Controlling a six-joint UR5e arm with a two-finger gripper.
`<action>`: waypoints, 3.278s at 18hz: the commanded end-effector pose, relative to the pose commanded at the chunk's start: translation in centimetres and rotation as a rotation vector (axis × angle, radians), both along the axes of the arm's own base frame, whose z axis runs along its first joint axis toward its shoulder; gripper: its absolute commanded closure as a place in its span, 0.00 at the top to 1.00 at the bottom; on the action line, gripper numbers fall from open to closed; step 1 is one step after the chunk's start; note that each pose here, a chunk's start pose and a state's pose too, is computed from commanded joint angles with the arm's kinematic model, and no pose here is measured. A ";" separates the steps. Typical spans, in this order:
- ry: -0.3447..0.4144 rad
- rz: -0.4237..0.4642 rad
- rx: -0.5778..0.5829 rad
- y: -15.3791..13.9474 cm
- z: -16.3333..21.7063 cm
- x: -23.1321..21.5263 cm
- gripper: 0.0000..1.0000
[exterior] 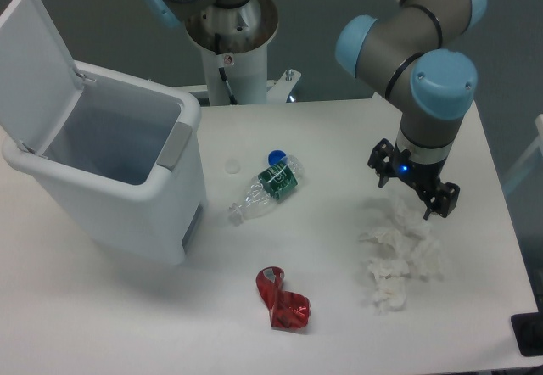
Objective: Pick up the plastic bottle
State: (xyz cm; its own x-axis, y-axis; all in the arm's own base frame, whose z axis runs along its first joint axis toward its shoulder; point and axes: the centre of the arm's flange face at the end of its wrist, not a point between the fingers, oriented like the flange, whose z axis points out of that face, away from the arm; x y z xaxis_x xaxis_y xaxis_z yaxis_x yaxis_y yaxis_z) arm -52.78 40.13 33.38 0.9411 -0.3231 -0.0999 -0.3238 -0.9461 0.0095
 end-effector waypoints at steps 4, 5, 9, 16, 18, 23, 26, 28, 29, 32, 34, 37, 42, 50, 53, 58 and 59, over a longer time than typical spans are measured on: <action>-0.023 -0.008 -0.002 0.2 -0.9 1.2 1.00; -0.031 -0.017 -0.006 0.7 -1.4 1.9 1.00; -0.058 -0.022 0.006 1.7 -4.0 5.0 1.00; -0.145 0.077 0.055 4.3 -4.7 11.9 1.00; -0.160 0.052 0.031 5.2 -5.4 13.5 1.00; -0.215 -0.001 -0.093 4.5 -8.5 18.7 1.00; -0.229 -0.015 -0.110 5.0 -9.6 19.8 1.00; -0.239 -0.021 -0.113 5.1 -9.9 20.3 1.00; -0.246 -0.019 -0.120 5.0 -10.3 20.6 1.00; -0.257 -0.029 -0.140 5.6 -11.7 21.6 1.00; -0.260 0.001 -0.153 6.2 -12.9 20.9 1.00; -0.246 0.009 -0.165 7.2 -13.1 21.1 1.00; -0.242 -0.002 -0.192 7.3 -13.8 21.8 1.00; -0.212 0.026 -0.216 8.1 -14.0 22.2 0.38; -0.196 0.030 -0.201 8.6 -13.1 21.6 0.22; -0.159 0.052 -0.164 9.3 -10.8 19.8 0.22; -0.147 0.064 -0.150 9.2 -10.0 18.8 0.22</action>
